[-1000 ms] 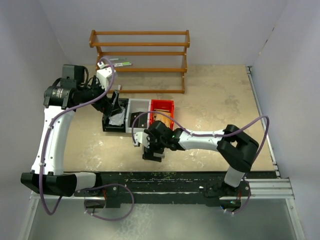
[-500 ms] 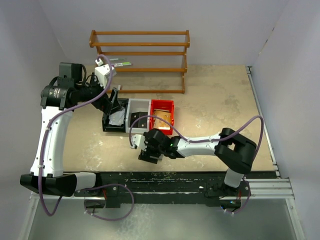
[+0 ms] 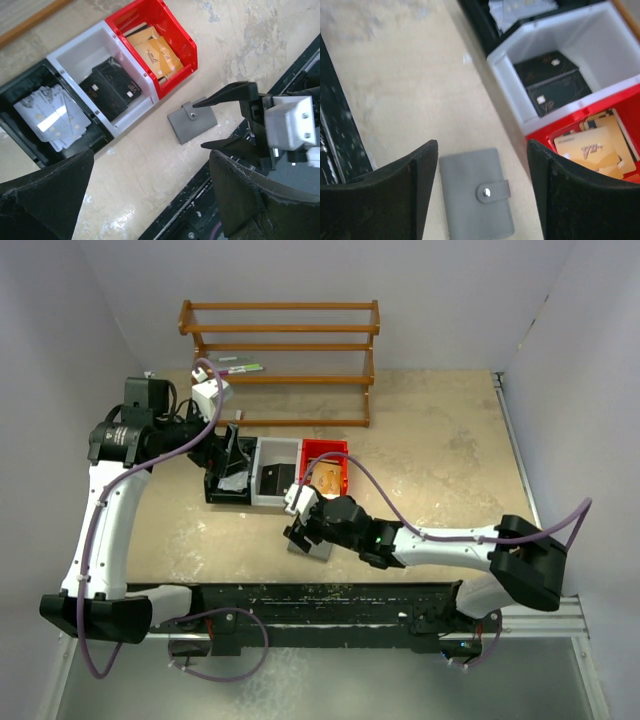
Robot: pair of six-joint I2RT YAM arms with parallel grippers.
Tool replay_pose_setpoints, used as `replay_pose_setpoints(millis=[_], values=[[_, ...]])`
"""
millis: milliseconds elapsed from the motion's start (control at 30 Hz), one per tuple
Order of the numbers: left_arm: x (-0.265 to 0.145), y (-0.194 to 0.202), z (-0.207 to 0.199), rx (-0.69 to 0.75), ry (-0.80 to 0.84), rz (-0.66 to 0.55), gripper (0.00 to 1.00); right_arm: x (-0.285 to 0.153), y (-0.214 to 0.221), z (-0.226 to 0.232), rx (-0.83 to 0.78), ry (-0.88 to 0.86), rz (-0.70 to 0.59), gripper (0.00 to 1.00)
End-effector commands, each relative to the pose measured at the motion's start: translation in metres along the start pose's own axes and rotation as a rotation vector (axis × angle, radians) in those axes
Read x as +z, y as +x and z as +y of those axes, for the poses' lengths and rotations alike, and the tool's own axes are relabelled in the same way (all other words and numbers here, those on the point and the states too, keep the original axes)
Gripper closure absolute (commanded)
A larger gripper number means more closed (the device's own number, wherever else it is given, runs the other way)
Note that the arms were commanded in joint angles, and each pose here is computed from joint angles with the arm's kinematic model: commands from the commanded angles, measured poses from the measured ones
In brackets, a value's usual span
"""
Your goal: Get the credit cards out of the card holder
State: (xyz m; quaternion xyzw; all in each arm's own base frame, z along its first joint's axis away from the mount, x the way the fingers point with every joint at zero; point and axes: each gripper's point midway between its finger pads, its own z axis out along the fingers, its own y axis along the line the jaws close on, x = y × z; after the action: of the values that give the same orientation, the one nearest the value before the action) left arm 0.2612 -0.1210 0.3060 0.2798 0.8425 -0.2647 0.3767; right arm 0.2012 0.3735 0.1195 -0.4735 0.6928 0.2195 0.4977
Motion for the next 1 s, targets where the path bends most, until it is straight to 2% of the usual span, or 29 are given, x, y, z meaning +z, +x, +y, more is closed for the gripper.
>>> replay_pose_setpoints(millis=[0,67,100,233,367,700,967], values=[[0.001,-0.004,-0.011,-0.033,0.051,-0.058,0.01,-0.006,-0.048,-0.010,0.077,0.048,-0.176,0.20],[0.001,-0.002,-0.010,-0.032,0.045,-0.053,0.01,-0.007,-0.040,0.003,0.088,-0.023,-0.099,0.05],[0.000,-0.002,-0.009,-0.024,0.035,-0.053,0.01,-0.007,-0.031,0.005,0.097,-0.030,-0.056,0.00],[-0.003,-0.003,-0.010,-0.003,0.026,-0.063,0.01,-0.012,0.014,0.015,0.138,-0.051,0.096,0.00],[-0.006,-0.007,-0.014,0.010,0.037,-0.080,0.01,-0.016,0.042,0.014,0.185,-0.013,0.151,0.01],[-0.009,-0.007,-0.017,0.029,0.047,-0.081,0.01,-0.003,0.083,-0.003,0.162,0.077,0.280,0.00],[-0.009,-0.012,-0.016,0.040,0.042,-0.086,0.01,0.001,0.110,0.010,0.157,0.023,0.356,0.00]])
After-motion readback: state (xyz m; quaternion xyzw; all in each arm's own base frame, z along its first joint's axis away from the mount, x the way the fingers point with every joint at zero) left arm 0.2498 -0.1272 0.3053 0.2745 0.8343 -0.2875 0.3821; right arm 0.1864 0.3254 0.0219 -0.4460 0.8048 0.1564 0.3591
